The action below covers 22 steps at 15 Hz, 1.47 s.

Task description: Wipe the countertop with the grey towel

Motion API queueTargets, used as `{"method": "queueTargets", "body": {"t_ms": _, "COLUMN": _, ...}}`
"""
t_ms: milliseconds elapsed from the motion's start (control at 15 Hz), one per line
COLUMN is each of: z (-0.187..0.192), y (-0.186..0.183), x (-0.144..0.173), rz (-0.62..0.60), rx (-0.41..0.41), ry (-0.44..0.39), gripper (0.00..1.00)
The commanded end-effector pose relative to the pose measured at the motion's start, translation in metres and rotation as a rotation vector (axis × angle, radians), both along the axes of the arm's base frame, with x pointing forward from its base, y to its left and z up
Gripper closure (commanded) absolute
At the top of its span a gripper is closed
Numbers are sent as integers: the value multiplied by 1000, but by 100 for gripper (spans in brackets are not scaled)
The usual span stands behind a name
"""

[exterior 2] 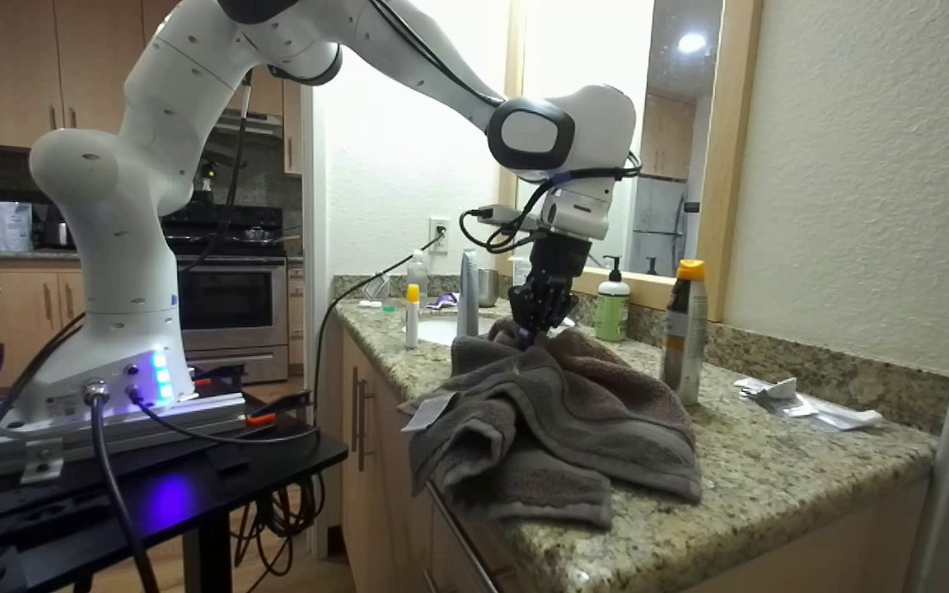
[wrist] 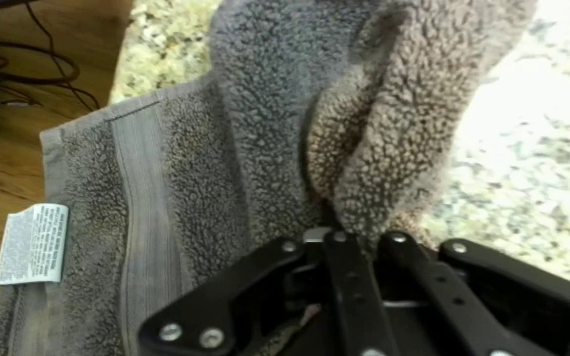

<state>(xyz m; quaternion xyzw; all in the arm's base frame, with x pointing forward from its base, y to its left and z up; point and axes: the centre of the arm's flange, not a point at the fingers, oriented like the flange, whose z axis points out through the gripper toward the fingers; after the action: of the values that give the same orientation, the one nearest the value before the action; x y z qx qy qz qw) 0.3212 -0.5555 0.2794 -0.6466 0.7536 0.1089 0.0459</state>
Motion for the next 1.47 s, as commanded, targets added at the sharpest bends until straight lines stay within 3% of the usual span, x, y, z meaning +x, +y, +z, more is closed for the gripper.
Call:
{"method": "queueTargets", "body": {"t_ms": 0, "z": -44, "y": -3, "x": -44, "rz": -40, "rx": 31, "ry": 108, "gripper": 98}}
{"method": "queueTargets", "body": {"t_ms": 200, "z": -74, "y": -21, "x": -75, "rz": -194, "rx": -19, "ry": 187, "gripper": 98}}
{"method": "queueTargets", "body": {"t_ms": 867, "z": -39, "y": -92, "x": -156, "rz": -631, "rx": -294, "ry": 316, "gripper": 98}}
{"method": "queueTargets", "body": {"t_ms": 1067, "z": -19, "y": -111, "x": -158, "rz": -706, "rx": -316, "ry": 297, "gripper": 98}}
{"method": "queueTargets", "body": {"t_ms": 1400, "z": 18, "y": -131, "x": -115, "rz": -710, "rx": -419, "ry": 257, "gripper": 98}}
